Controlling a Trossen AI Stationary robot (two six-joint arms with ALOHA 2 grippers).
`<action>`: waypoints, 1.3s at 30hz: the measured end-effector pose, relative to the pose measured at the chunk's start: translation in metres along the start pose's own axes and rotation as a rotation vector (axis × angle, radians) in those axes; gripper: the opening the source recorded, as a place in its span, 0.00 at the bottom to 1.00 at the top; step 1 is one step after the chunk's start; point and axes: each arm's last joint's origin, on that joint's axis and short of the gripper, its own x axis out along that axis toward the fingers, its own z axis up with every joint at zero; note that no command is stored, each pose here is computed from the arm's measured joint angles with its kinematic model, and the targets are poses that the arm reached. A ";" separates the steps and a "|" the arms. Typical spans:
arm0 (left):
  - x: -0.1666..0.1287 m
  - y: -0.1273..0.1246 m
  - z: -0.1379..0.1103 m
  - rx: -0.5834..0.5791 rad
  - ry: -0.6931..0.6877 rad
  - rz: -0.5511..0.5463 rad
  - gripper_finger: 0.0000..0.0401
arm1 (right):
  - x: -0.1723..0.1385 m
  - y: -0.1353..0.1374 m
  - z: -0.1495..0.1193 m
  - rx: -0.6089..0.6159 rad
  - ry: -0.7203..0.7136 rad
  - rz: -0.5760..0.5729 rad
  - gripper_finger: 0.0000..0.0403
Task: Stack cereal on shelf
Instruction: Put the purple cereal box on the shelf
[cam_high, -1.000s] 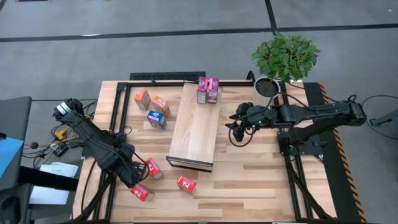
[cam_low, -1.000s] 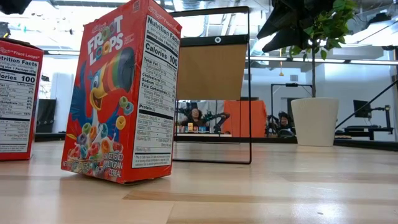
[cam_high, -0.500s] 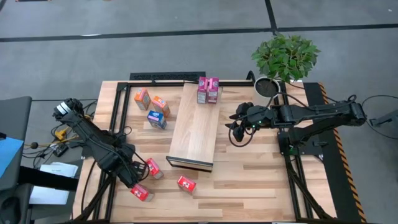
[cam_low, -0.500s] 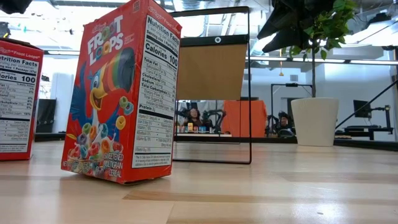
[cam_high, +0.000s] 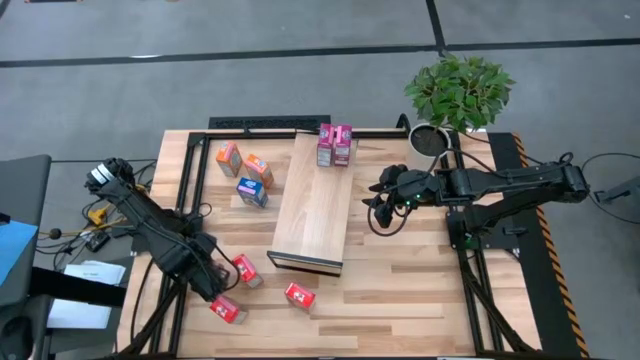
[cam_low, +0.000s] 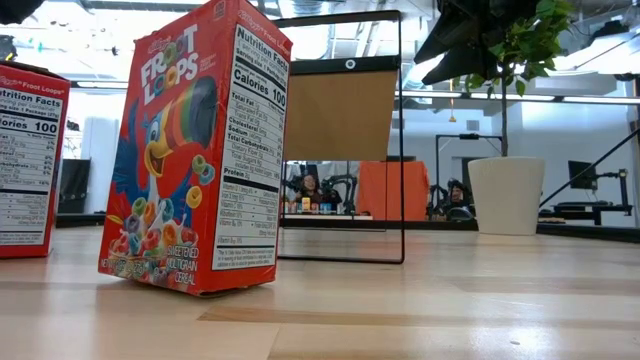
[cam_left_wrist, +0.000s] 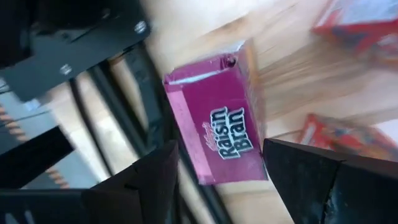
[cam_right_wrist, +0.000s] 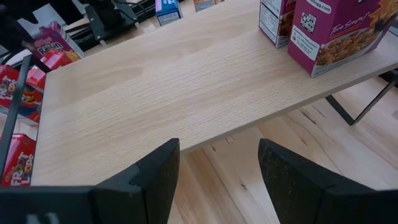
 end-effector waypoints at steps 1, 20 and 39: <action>0.000 0.000 0.000 0.007 0.018 0.007 0.57 | 0.000 0.000 0.000 0.000 0.000 0.000 0.61; 0.004 0.006 0.004 -0.031 -0.034 0.007 0.76 | 0.001 0.000 -0.001 -0.001 0.003 -0.001 0.61; -0.013 0.012 0.007 -0.038 -0.082 -0.121 0.74 | 0.001 0.000 -0.001 -0.010 0.002 -0.004 0.61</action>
